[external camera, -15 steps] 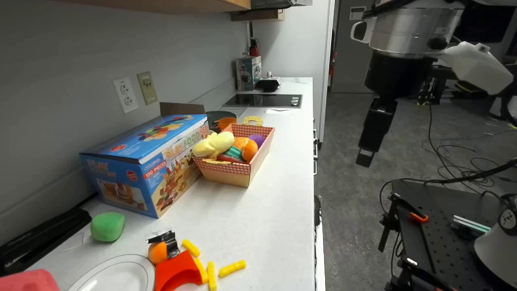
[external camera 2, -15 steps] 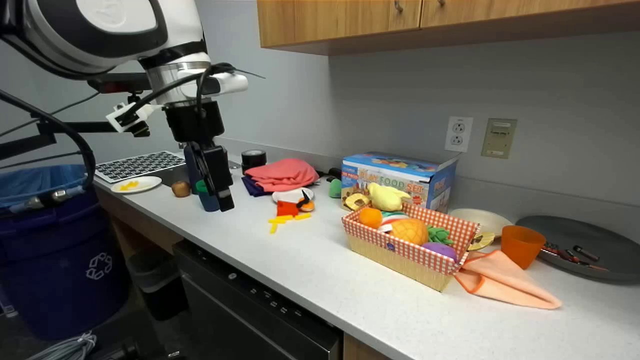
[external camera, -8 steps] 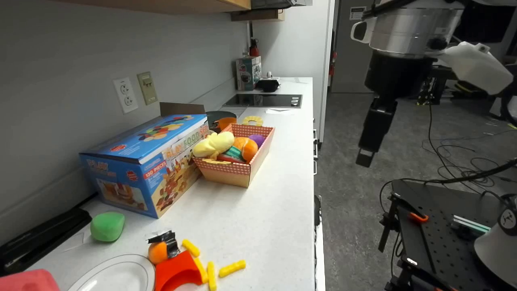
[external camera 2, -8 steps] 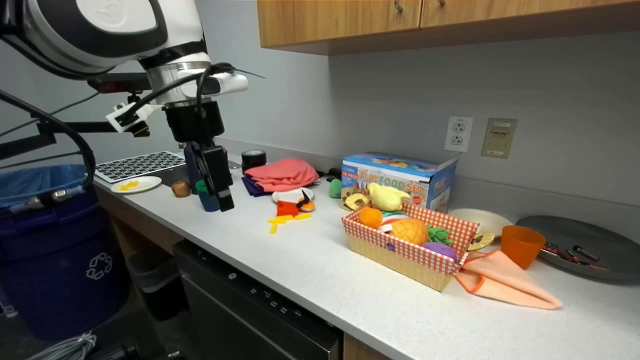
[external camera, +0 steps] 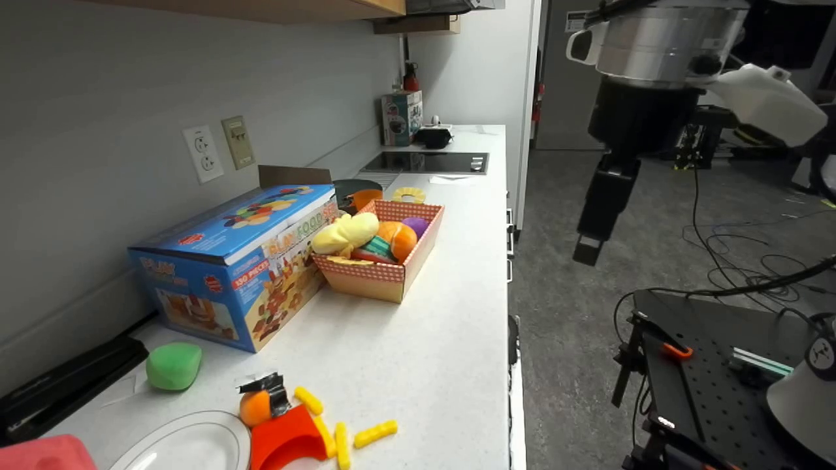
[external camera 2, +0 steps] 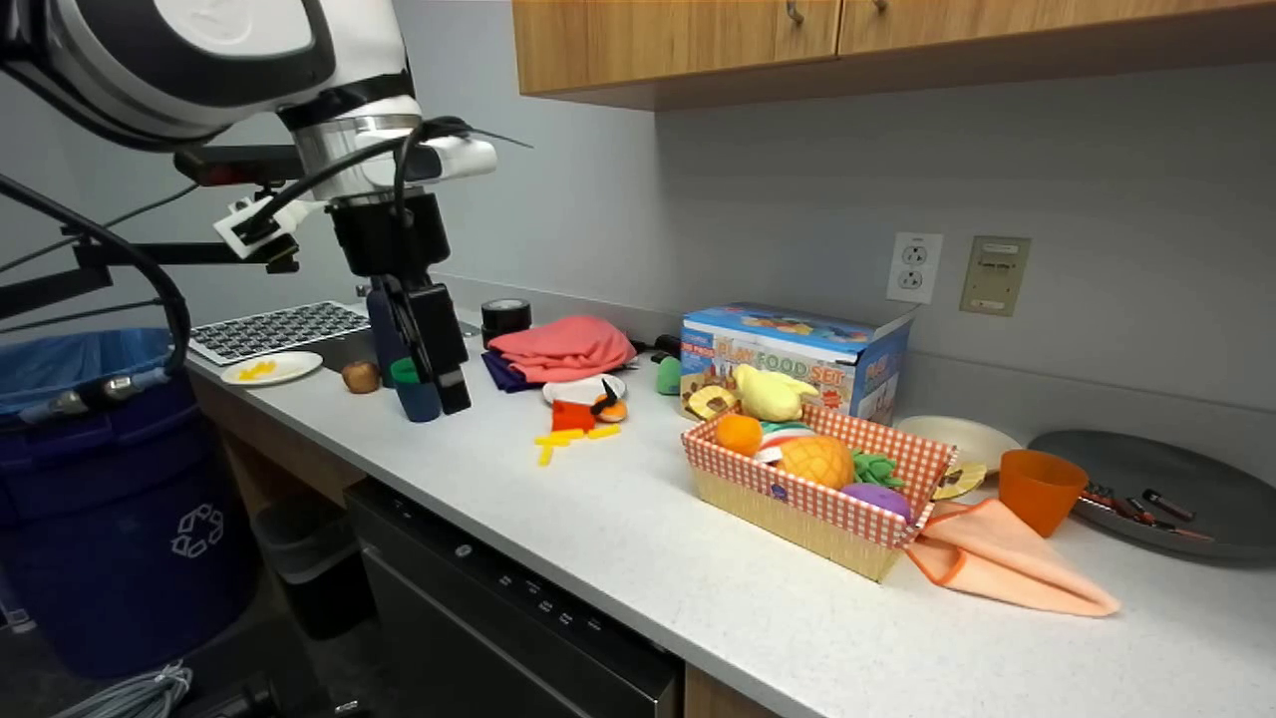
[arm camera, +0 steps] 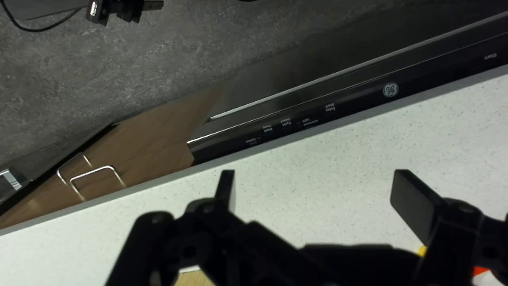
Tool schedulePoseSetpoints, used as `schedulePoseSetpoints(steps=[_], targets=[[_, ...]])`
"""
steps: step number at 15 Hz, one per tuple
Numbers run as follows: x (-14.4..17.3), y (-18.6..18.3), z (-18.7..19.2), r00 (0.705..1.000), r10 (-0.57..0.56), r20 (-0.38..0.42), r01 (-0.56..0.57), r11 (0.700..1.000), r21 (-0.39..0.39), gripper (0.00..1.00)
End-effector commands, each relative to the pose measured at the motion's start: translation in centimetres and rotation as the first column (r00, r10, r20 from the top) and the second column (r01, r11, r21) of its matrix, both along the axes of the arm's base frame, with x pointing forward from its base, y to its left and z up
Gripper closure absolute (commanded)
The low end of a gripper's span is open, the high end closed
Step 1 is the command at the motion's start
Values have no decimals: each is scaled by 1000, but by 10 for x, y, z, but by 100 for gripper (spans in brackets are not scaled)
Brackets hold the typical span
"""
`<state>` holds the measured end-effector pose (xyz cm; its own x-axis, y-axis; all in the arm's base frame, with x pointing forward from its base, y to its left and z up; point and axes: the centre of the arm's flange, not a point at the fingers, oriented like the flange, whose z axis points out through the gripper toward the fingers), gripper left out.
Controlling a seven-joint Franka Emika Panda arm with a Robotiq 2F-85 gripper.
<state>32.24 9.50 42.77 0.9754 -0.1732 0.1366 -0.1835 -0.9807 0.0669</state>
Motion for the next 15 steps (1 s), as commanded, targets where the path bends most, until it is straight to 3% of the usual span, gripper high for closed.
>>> schedulePoseSetpoints(steps=[1, 5, 7, 8, 12, 15], targets=[[-4, 2, 44, 998, 19, 67, -18, 1000, -21, 0], [-1, 3, 101, 986, 36, 163, -24, 997, -69, 0], [-3, 2, 120, 976, 33, 213, -23, 998, -51, 0], [4, 8, 97, 983, 39, 181, -31, 998, -46, 0], [3, 6, 113, 977, 33, 212, -26, 999, -36, 0], [22, -10, 139, 956, -59, 286, 56, 998, 18, 0]])
